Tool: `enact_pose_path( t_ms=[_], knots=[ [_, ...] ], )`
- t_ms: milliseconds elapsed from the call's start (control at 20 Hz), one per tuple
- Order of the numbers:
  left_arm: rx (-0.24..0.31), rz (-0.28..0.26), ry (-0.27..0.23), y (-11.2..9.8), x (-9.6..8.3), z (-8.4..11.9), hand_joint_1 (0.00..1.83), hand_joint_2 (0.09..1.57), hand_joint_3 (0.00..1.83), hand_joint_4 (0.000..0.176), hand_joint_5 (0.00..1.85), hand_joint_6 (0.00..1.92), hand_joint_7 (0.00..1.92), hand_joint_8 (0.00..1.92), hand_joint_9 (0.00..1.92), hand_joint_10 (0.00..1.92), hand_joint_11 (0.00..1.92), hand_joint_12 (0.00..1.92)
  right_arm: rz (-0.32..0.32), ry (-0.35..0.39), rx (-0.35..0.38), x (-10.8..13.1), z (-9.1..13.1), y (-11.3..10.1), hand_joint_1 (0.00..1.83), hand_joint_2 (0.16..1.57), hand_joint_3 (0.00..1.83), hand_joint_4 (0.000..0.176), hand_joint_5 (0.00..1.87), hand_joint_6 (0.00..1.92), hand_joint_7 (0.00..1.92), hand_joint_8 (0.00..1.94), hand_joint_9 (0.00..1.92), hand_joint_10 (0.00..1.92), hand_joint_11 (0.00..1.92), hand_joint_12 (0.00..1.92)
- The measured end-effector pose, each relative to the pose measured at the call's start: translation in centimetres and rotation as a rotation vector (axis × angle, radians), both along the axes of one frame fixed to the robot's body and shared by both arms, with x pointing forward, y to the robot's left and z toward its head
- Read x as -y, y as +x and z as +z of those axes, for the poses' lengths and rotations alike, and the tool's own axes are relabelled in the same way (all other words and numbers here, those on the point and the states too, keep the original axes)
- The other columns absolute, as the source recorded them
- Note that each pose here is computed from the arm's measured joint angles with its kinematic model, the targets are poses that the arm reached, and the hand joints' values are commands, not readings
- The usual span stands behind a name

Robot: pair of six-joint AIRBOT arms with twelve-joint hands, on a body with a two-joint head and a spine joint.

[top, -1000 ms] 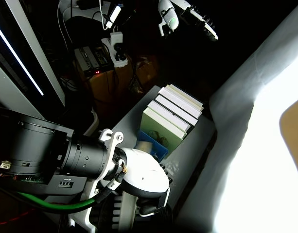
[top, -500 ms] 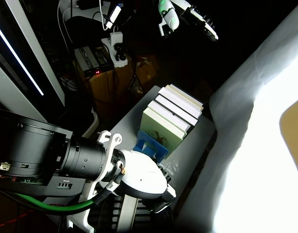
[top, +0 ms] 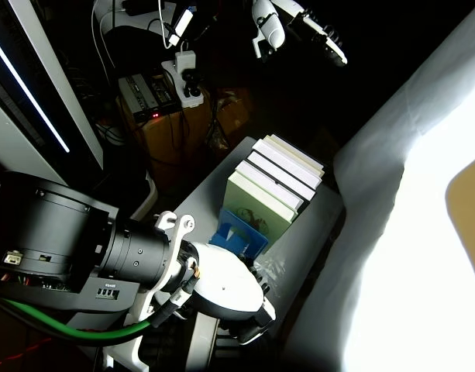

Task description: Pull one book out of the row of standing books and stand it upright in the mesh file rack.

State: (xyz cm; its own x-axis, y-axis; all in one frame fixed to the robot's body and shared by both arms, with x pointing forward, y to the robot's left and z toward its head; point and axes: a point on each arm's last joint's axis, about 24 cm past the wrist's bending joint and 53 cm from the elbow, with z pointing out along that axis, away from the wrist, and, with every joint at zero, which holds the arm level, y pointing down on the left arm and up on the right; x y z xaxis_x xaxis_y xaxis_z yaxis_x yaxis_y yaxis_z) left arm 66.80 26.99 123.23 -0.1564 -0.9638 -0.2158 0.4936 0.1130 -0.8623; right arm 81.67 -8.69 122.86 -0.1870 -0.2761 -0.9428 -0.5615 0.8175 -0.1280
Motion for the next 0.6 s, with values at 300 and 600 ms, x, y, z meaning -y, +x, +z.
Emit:
enact_pose_path(
  t_ms=[300,600],
  knots=[
    [0.000,0.000,-0.001,0.0,0.0,0.0,0.00,1.44,0.00,0.041,0.00,0.00,0.00,0.00,0.00,0.00,0.00,0.00,0.001,-0.007,0.002,0.0,0.0,0.0,1.10,1.11,0.00,0.000,0.33,0.20,0.35,0.00,0.08,0.88,0.00,1.73],
    [-0.002,-0.001,0.002,0.0,0.0,-0.1,0.00,1.43,0.00,0.049,0.00,0.00,0.00,0.00,0.00,0.00,0.00,0.00,0.020,0.029,-0.019,-0.9,0.0,-1.1,1.12,1.03,0.00,0.000,0.32,0.06,0.28,0.01,0.04,1.01,0.00,1.76]
  ],
)
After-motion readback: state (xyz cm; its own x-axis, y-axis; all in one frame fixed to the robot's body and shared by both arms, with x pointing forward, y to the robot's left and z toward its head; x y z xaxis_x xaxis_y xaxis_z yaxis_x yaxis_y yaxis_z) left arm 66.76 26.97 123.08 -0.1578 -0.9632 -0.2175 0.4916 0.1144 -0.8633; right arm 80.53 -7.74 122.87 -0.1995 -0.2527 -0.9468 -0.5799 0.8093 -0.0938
